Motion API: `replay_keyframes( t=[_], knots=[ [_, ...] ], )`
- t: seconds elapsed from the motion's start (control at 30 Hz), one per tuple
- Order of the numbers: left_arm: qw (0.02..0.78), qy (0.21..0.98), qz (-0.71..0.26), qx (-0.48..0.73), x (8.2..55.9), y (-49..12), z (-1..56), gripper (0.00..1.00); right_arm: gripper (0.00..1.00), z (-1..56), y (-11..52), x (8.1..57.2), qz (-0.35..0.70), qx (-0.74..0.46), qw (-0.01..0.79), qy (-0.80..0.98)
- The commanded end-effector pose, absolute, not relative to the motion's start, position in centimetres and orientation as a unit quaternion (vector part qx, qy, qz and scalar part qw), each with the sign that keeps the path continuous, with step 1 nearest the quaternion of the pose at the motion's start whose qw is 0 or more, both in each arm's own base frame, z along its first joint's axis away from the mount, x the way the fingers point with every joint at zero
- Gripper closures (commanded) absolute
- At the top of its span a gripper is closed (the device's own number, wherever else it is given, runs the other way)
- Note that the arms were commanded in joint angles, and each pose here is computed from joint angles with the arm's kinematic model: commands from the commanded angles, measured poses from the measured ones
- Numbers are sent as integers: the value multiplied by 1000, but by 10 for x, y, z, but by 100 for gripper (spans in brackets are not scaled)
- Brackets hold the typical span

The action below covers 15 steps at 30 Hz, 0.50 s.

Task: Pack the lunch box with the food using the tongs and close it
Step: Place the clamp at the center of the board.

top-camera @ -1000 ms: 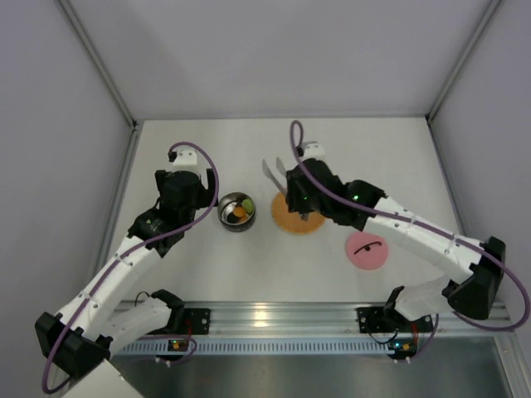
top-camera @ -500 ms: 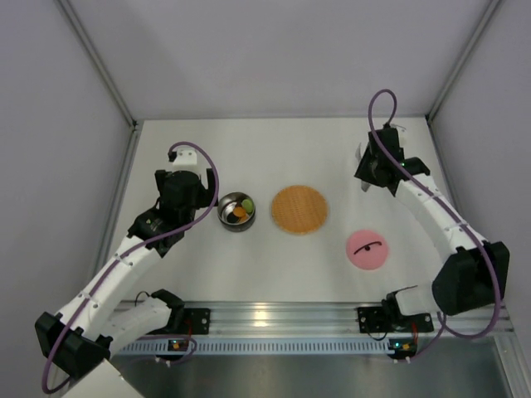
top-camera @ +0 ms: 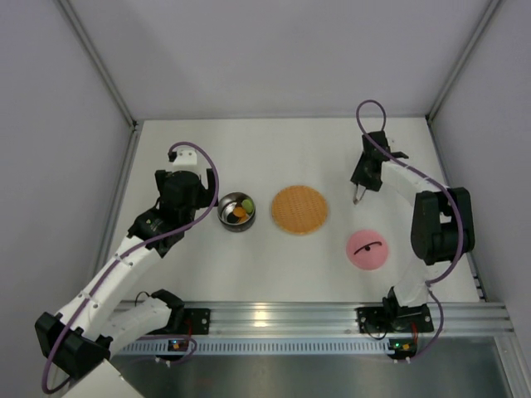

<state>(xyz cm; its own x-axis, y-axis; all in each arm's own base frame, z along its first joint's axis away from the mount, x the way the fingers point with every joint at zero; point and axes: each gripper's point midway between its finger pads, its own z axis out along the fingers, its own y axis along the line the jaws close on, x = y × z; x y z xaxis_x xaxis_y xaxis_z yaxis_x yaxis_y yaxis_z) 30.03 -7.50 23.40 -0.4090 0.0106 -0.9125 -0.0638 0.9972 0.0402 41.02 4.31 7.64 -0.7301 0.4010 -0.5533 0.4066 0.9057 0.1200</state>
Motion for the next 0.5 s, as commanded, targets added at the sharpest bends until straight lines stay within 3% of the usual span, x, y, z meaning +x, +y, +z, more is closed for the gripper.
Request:
replay_keyframes(
  t=[0.0, 0.2, 0.47],
  knots=[
    [564, 825, 27, -21, 303, -75, 255, 1, 55, 83, 43, 441, 16, 218, 330, 918],
    [565, 825, 25, -21, 303, -76, 255, 1, 47, 56, 44, 433, 18, 215, 304, 928],
    [566, 824, 23, -21, 302, -76, 256, 1, 26, 75, 43, 430, 20, 208, 322, 923]
  ],
)
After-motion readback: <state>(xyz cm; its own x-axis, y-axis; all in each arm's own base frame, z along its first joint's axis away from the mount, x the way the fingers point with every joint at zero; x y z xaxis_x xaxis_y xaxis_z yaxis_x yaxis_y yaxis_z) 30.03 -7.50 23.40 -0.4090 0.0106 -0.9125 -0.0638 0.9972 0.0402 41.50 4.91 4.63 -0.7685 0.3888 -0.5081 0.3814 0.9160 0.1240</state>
